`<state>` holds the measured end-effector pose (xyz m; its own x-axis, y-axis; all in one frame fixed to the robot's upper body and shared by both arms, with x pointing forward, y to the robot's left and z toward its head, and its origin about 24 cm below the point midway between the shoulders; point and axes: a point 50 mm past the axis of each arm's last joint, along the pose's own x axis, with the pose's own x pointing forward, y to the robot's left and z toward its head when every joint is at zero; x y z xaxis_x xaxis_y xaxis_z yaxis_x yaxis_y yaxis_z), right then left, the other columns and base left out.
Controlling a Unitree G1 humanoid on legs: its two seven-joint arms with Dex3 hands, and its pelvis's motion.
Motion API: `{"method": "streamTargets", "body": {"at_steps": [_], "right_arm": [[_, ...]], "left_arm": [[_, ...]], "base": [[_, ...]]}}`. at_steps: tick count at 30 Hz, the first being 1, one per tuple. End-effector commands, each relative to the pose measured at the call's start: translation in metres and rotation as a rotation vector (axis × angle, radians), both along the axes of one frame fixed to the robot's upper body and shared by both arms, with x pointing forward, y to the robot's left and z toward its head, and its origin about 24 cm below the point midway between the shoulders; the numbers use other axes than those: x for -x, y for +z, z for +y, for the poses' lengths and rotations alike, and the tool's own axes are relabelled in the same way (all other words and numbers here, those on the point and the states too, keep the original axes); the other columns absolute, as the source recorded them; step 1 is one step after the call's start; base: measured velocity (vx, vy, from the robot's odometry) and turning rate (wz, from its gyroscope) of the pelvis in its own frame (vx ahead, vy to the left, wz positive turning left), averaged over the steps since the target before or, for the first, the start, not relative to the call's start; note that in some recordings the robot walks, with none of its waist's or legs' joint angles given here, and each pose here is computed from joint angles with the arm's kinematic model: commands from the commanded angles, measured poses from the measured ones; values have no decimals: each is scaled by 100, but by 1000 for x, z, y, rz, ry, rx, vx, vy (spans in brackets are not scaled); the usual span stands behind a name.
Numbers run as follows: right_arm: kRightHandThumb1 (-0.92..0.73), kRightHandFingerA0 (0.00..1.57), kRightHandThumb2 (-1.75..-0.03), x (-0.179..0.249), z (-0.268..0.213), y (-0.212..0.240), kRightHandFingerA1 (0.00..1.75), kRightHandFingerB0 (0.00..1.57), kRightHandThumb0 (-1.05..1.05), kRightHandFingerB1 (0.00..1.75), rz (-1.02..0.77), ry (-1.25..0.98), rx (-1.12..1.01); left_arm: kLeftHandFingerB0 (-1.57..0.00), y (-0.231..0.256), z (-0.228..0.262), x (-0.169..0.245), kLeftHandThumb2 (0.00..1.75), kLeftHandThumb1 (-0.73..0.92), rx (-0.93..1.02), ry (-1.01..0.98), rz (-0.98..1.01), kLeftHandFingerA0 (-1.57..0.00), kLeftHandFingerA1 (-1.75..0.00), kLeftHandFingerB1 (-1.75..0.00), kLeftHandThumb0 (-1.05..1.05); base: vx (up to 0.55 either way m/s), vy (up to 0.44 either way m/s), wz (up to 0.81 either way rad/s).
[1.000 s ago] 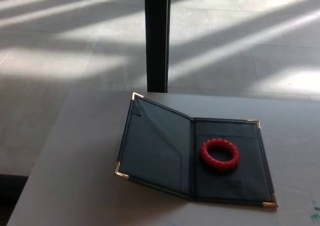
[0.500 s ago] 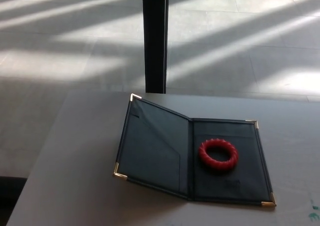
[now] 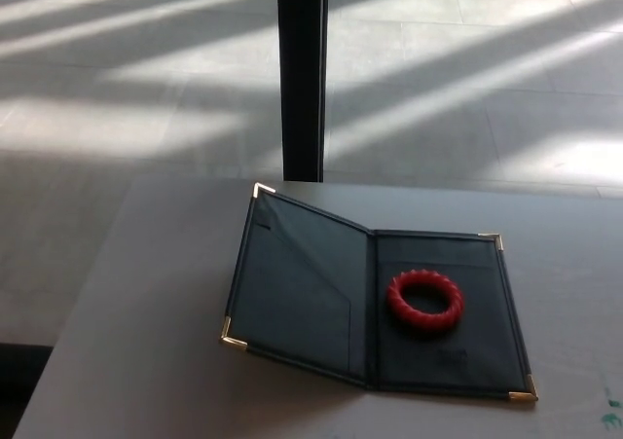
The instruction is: There is a diary kept infront of the robot and the robot uses its right hand to grab its cover and puses it to the left to open it.
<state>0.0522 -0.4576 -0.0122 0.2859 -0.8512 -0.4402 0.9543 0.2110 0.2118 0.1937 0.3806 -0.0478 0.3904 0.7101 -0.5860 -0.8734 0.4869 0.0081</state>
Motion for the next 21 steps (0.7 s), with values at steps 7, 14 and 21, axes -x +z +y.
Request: {"method": "streamTargets", "body": {"at_steps": [7, 14, 21], "right_arm": [[-92, 60, -69, -4, -12, 20, 71, 44, -54, 50, -139, -54, 65], [-92, 64, -67, -1, -12, 20, 70, 48, -55, 50, -114, -43, 75], [-92, 62, -68, -4, -11, 21, 68, 46, -55, 47, -110, -16, 74]], "left_arm": [[-32, -4, 5, 12, 102, 92, 21, 14, -15, -41, -125, -97, -86], [-46, -5, 4, 14, 137, 91, 19, 6, -2, -63, -107, -87, -80], [-42, -6, 4, 15, 107, 92, 22, 6, -5, -47, -108, -90, -89]], "base": [[0, 0, 0], [0, 0, 0], [0, 0, 0]]}}
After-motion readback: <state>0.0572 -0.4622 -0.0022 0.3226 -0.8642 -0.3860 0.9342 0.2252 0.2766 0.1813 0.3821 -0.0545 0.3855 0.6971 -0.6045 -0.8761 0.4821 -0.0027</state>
